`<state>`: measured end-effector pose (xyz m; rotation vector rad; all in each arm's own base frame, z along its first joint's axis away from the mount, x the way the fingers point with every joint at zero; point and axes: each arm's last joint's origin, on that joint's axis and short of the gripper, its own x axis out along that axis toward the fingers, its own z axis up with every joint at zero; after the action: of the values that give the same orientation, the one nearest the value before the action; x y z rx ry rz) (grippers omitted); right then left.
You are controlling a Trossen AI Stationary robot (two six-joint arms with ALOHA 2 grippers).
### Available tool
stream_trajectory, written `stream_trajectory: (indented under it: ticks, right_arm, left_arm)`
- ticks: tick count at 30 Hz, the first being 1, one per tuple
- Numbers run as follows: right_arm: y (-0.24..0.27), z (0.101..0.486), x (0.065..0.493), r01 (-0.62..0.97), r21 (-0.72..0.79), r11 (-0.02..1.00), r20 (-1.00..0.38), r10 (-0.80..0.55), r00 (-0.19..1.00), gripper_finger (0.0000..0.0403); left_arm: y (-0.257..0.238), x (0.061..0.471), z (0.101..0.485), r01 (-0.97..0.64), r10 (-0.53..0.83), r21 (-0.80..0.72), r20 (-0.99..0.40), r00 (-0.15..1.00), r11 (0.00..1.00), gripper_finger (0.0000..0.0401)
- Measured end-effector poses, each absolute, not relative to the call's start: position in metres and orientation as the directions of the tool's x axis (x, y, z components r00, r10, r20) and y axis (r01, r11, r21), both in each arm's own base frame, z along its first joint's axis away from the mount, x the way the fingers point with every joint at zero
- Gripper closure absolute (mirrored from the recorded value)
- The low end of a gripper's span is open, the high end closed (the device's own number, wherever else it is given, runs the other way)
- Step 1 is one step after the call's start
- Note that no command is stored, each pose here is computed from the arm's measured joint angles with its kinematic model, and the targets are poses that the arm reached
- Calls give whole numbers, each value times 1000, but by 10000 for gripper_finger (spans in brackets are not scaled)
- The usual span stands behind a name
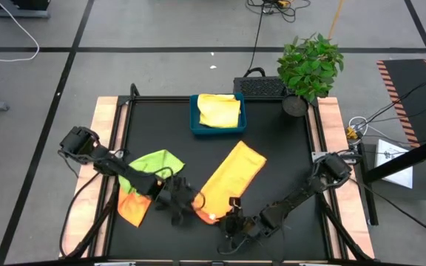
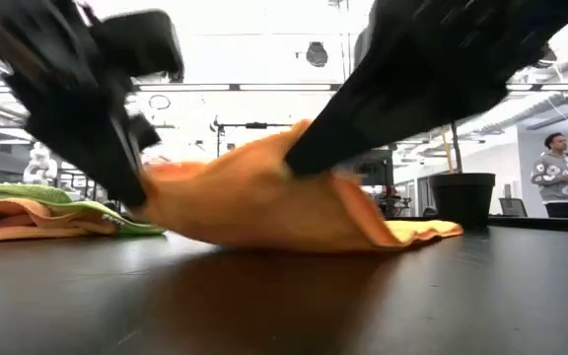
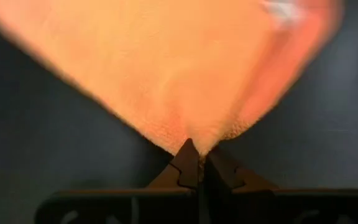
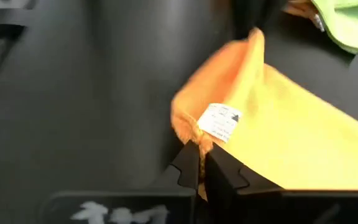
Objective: Fold microfiber towels
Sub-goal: Fold the right orange microfiber cloth
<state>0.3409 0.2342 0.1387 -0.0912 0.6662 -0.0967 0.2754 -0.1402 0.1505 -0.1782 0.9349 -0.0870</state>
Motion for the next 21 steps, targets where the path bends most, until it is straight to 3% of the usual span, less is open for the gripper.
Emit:
stream_trajectory:
  ticks: [8,14,21]
  right_arm:
    - [246,164,314,29,-139,990,-638,-112,762,402]
    - [258,182,296,-8,-132,991,-617,-76,783,402]
    - [264,198,276,-50,-173,984,-622,-69,780,402]
  left_arm:
    - [-202,279,204,188,-240,-150,-655,717,971,397]
    - [-217,273,221,111,-168,-129,-642,748,985,397]
    - [-228,271,216,108,-257,-258,-660,706,960,398]
